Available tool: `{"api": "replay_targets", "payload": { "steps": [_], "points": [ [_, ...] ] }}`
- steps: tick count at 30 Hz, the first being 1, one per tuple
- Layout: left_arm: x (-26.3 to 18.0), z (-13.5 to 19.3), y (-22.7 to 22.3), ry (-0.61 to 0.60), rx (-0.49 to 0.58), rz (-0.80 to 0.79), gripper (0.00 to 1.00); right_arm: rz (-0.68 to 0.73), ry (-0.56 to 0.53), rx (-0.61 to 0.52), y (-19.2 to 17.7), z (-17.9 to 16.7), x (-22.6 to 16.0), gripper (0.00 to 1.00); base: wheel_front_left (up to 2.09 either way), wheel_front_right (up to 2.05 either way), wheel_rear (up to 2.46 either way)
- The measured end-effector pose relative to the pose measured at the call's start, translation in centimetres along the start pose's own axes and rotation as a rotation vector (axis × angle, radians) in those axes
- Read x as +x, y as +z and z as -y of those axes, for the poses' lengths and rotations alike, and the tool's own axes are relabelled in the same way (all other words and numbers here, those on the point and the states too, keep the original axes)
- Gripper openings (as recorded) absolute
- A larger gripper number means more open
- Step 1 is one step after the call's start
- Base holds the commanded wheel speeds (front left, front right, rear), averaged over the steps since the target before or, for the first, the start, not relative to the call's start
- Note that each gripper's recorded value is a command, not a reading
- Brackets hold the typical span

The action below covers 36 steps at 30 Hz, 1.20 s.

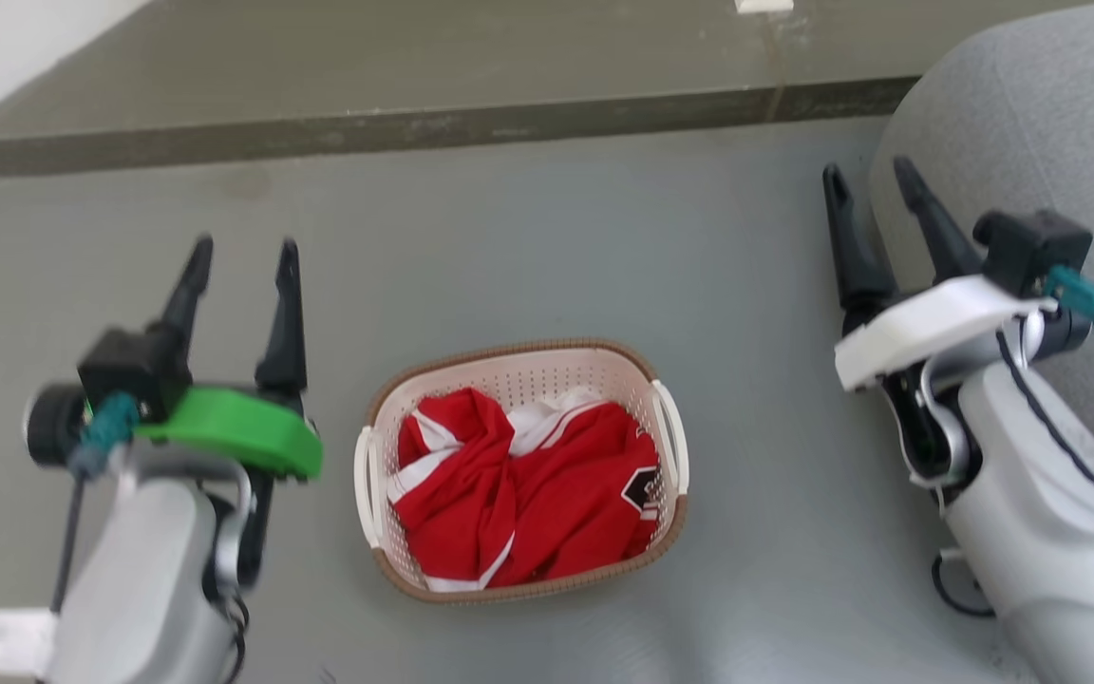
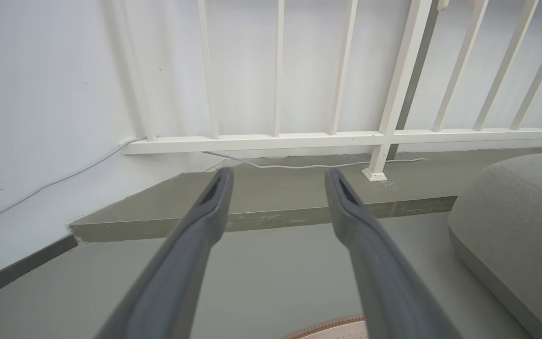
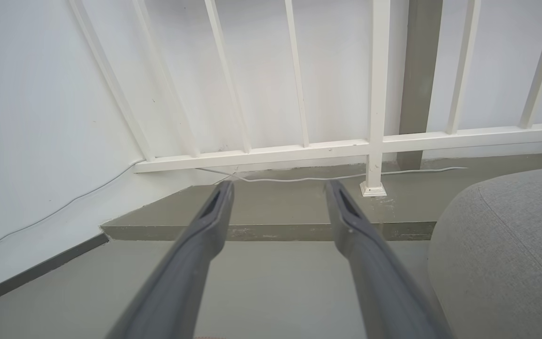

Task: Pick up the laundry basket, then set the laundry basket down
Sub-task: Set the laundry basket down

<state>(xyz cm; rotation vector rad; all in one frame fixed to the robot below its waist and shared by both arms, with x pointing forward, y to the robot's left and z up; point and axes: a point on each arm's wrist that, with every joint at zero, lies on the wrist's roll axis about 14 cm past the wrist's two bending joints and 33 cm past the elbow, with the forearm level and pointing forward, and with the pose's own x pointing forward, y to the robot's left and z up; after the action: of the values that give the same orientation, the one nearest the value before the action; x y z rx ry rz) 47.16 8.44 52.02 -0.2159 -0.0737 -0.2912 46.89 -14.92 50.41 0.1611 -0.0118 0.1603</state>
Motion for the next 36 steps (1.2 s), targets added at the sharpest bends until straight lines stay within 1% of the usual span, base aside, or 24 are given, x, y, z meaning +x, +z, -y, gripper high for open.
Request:
{"api": "replay_targets", "payload": {
  "steps": [6,16,22,36],
  "points": [
    [-2.4,1.1,-0.2,-0.009,-0.012,-0.010,1.00,0.008,-0.016,-0.005,0.2,-0.1,-2.2,1.00,0.00,0.00,0.00],
    [-6.1,2.0,-1.0,-0.001,-0.012,-0.041,1.00,-0.022,-0.043,0.009,-1.1,-0.3,-6.0,1.00,0.00,0.00,0.00],
    [-7.5,1.7,-1.3,0.018,-0.016,-0.053,1.00,-0.035,-0.038,0.012,-1.7,-0.7,-7.0,1.00,0.00,0.00,0.00],
    [-9.0,0.9,-1.5,0.061,-0.020,-0.073,1.00,-0.040,-0.032,0.004,-2.0,-1.3,-7.8,1.00,0.00,0.00,0.00]
  ]
}}
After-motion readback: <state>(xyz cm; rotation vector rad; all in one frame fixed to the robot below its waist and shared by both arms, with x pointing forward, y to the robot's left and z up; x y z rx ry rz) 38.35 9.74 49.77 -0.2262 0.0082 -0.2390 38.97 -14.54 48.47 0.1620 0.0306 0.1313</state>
